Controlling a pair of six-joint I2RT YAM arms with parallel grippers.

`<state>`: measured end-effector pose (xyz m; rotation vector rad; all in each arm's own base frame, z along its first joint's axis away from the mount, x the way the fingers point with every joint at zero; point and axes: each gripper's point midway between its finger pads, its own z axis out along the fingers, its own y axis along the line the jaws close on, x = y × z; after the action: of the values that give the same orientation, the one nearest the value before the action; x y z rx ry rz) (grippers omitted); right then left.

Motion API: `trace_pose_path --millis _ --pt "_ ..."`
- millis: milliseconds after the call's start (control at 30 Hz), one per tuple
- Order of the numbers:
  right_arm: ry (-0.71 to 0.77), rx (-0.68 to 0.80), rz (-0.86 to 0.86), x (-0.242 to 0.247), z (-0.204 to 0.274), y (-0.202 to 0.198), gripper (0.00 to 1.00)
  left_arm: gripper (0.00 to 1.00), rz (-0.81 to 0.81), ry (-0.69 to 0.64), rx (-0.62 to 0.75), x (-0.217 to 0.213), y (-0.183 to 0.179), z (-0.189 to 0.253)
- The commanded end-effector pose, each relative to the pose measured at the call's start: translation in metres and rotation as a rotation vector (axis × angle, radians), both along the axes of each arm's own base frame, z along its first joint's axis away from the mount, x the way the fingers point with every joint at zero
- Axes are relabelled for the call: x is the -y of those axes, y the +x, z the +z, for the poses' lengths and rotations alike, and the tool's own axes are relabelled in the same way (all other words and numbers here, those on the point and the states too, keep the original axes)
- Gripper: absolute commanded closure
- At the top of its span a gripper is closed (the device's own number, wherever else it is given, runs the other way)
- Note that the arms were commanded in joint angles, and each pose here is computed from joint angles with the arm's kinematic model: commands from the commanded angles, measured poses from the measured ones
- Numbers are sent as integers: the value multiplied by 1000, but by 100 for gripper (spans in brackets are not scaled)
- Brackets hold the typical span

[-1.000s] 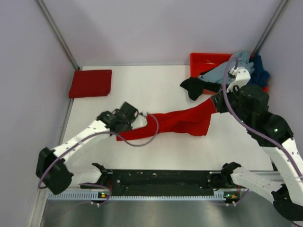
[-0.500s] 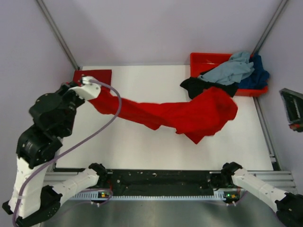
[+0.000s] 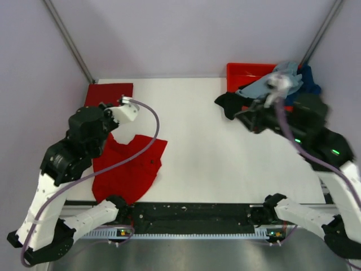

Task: Fold and stack the t-shirts
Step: Flatten out the tshirt

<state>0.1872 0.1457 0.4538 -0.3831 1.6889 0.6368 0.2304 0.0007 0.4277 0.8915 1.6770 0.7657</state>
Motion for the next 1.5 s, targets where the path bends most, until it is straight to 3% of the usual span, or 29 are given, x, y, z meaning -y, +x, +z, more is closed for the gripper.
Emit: trace_pose_path --millis 0,33,67,167,233,300,333,467,600,867,933,1067,1100,1200,1333,1467 --pt "-120 -227 346 -99 -126 22 65 100 -11 -74 -29 15 11 -16" --pt "-129 -172 370 -114 -137 25 52 100 -2 -76 -26 14 12 -16" --pt "-135 -156 376 -126 -155 30 45 100 11 -79 -21 12 11 -16" --pt "-86 -183 322 -154 -195 60 40 100 55 -80 -2 5 10 -13" --pt "-95 -258 300 -174 -226 75 25 100 97 -82 16 -2 9 -10" --pt "-108 -350 276 -197 -259 86 25 100 128 -83 27 -9 6 -9" --pt "-111 -373 294 -212 -267 87 18 100 142 -75 28 -11 5 -12" --pt "-149 -453 441 -287 -297 63 18 100 199 -48 25 -23 3 -21" --pt "-154 -653 578 -341 -339 22 19 100 210 -56 46 -28 -1 -13" --pt "-159 -928 835 -369 -377 -44 21 100 214 -51 55 -32 -5 -8" --pt "-192 -966 860 -376 -389 -56 28 100 218 -49 58 -32 -5 -7" --pt "-204 -961 760 -374 -396 -32 93 100 218 -50 59 -31 -4 -6" --pt "-197 -948 709 -369 -395 -20 100 100 221 -49 58 -32 -4 -7" --pt "-135 -892 520 -330 -374 34 100 100 214 -48 46 -30 -2 -12" --pt "-75 -792 293 -240 -340 94 100 100 150 -31 -24 -14 10 -36" --pt "-165 -735 113 -140 -330 120 100 100 -50 -49 -197 32 19 -86"
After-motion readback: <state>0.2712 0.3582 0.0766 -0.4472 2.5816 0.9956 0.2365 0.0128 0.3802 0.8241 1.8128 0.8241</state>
